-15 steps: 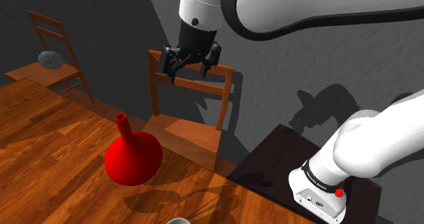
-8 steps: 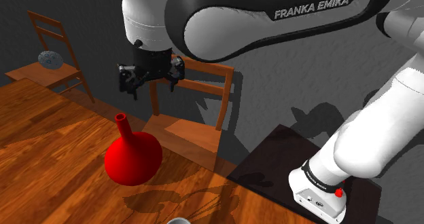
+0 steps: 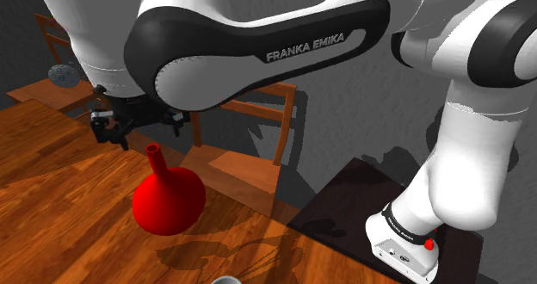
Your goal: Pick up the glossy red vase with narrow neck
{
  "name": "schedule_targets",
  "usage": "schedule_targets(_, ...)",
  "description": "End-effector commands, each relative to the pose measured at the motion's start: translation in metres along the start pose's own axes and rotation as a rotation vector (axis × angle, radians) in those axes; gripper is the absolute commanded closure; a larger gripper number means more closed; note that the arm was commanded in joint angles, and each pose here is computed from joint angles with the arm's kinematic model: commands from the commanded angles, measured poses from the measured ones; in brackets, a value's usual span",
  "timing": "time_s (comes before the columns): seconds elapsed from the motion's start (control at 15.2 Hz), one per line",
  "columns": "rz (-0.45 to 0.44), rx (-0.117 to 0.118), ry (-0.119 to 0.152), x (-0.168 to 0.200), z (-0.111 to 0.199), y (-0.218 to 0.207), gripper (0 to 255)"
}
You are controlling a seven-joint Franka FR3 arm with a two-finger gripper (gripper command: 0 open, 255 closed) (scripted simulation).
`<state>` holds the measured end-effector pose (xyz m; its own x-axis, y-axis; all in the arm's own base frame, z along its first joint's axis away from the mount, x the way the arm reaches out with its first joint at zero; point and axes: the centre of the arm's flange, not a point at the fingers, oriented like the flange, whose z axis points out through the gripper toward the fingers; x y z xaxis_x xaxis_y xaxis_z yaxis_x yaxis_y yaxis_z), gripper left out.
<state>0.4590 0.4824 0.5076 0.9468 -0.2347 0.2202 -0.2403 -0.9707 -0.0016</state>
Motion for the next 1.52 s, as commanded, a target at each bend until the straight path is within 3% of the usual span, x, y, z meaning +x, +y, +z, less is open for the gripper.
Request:
schedule_targets(0.0, 0.001, -0.002, 0.002, -0.002, 0.01, -0.006, 0)
schedule_targets(0.46, 0.001, -0.002, 0.002, -0.009, 0.039, -0.005, 0)
schedule_targets(0.53, 0.001, -0.002, 0.002, -0.009, 0.039, -0.005, 255)
schedule_targets(1.12, 0.001, -0.002, 0.002, -0.009, 0.039, -0.005, 255)
schedule_targets(1.45, 0.001, -0.002, 0.002, -0.003, 0.013, -0.006, 255)
